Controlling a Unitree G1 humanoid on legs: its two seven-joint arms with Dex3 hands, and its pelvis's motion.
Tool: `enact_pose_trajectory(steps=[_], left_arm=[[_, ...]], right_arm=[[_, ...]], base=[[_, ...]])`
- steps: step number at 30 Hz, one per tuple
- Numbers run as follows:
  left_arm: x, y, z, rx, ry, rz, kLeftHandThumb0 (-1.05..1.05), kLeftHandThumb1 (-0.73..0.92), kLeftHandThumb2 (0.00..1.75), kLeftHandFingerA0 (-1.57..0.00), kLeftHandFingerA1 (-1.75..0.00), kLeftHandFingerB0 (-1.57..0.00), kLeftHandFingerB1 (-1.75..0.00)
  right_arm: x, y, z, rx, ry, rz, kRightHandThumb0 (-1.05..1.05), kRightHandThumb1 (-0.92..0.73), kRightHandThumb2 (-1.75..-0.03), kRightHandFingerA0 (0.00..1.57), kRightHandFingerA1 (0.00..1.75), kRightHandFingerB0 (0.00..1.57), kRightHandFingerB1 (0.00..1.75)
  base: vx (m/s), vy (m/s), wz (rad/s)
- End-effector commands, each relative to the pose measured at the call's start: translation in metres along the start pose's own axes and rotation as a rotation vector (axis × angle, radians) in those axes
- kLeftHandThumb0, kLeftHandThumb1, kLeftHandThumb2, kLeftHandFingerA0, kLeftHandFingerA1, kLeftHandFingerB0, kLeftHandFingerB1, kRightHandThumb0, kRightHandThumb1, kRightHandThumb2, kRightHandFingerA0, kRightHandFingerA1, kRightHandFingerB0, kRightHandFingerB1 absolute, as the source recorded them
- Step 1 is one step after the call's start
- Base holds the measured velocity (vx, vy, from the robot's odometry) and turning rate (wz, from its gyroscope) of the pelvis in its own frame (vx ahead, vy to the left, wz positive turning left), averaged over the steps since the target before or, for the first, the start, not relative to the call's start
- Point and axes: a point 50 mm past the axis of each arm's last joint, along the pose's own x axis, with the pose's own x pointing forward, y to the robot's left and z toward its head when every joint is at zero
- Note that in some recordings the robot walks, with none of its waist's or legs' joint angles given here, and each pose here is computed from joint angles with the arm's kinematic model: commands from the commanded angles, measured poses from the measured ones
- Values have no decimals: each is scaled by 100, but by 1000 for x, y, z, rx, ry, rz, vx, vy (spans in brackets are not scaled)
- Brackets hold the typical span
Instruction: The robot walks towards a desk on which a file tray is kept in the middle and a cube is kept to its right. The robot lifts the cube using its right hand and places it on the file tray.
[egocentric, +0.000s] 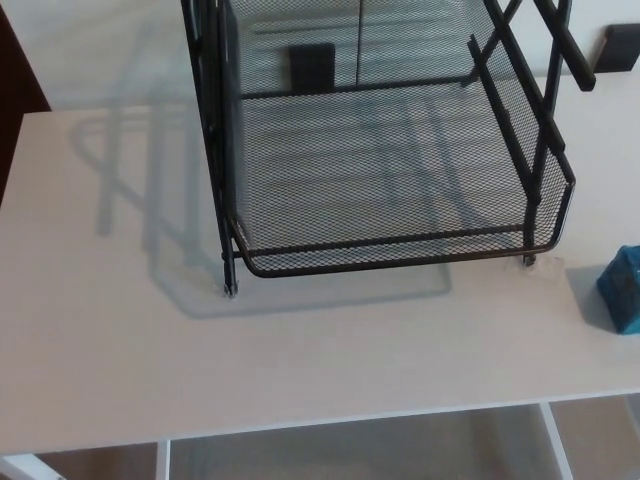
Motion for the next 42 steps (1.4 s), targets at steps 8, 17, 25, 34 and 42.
enact_pose_trajectory(steps=[8,17,25,34,42], left_arm=[[-2,9,4,-48,2,33,-79,73,71,-31,-83,-13,-72],[-1,8,8,-18,-5,38,-79,53,107,-40,-77,-13,-65],[2,8,9,-2,7,31,-76,52,107,-40,-75,-7,-62],[-1,8,11,28,-16,21,-82,55,107,-46,-79,-13,-64],[1,8,11,37,-3,25,-82,74,72,-45,-85,-22,-73]], right_arm=[[-42,34,170,-528,-471,281,-82,-50,-81,0,8,0,0],[-37,114,131,-1098,-385,657,-81,-39,-63,0,9,0,14],[-33,142,117,-1122,-346,765,-58,-32,-81,0,18,0,24],[-33,163,101,-1210,-296,829,-71,-40,-58,0,13,0,26],[-36,172,83,-1209,-240,899,-63,-39,-74,0,10,6,25]], base=[[-17,-30,1],[-58,-83,1],[-16,-22,0],[0,0,0],[0,0,0]])
